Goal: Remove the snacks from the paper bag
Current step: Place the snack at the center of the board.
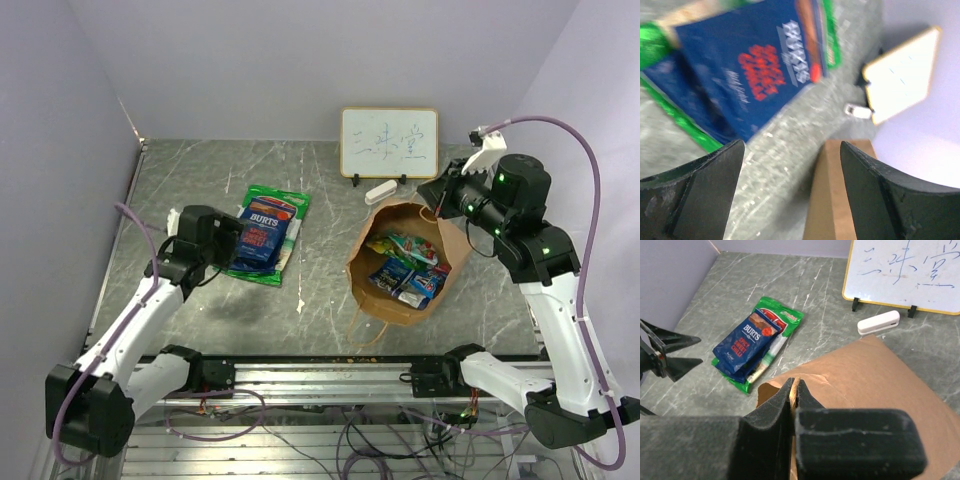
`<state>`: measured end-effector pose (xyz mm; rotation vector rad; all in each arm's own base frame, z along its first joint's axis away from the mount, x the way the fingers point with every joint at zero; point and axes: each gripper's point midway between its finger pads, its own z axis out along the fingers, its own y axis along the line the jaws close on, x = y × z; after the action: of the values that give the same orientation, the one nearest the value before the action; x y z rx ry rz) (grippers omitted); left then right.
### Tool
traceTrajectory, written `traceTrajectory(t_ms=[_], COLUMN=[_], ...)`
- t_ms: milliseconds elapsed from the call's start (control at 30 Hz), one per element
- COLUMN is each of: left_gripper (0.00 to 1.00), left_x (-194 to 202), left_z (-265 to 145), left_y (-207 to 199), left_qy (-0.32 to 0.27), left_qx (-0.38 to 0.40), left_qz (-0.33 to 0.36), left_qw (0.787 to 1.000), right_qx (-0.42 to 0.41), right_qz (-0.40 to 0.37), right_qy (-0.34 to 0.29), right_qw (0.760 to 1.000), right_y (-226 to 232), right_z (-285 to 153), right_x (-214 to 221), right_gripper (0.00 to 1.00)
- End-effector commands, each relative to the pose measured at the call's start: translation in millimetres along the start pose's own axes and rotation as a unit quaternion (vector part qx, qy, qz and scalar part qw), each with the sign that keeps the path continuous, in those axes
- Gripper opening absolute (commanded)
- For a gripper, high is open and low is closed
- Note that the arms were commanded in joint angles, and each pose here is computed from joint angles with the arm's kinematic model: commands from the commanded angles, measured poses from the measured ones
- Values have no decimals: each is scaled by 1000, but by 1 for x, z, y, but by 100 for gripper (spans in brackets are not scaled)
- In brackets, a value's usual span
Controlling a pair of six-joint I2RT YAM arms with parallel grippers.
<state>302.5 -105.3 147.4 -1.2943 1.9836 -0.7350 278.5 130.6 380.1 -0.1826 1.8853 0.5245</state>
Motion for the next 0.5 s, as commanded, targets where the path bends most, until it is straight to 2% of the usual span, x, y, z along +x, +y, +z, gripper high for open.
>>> traceTrajectory(t_ms=[0, 100, 267, 367, 467], left_gripper=[88, 88, 84, 83, 83], left_x=[7, 24, 98, 151, 206], left_z=[-41, -64, -101, -125, -149], left_y=[-68, -111, -162, -178, -182], left_qy=[-3, -15, 1, 12, 13], left_qx=[100, 160, 267, 322, 362], left_qz=[93, 171, 289, 363, 457], left_qw=[991, 972, 919, 874, 813], right_qx=[-23, -25, -26, -25, -21], right_qz=[-3, -2, -2, -1, -3], right_qy=[-14, -11, -9, -11, -14], right_qw=[1000, 1000, 1000, 1000, 1000], right_y=[8, 8, 8, 8, 7], right_z=[-1, -1, -1, -1, -4], right_x=[-3, 0, 3, 1, -1], right_gripper=[0, 0, 0, 0, 0])
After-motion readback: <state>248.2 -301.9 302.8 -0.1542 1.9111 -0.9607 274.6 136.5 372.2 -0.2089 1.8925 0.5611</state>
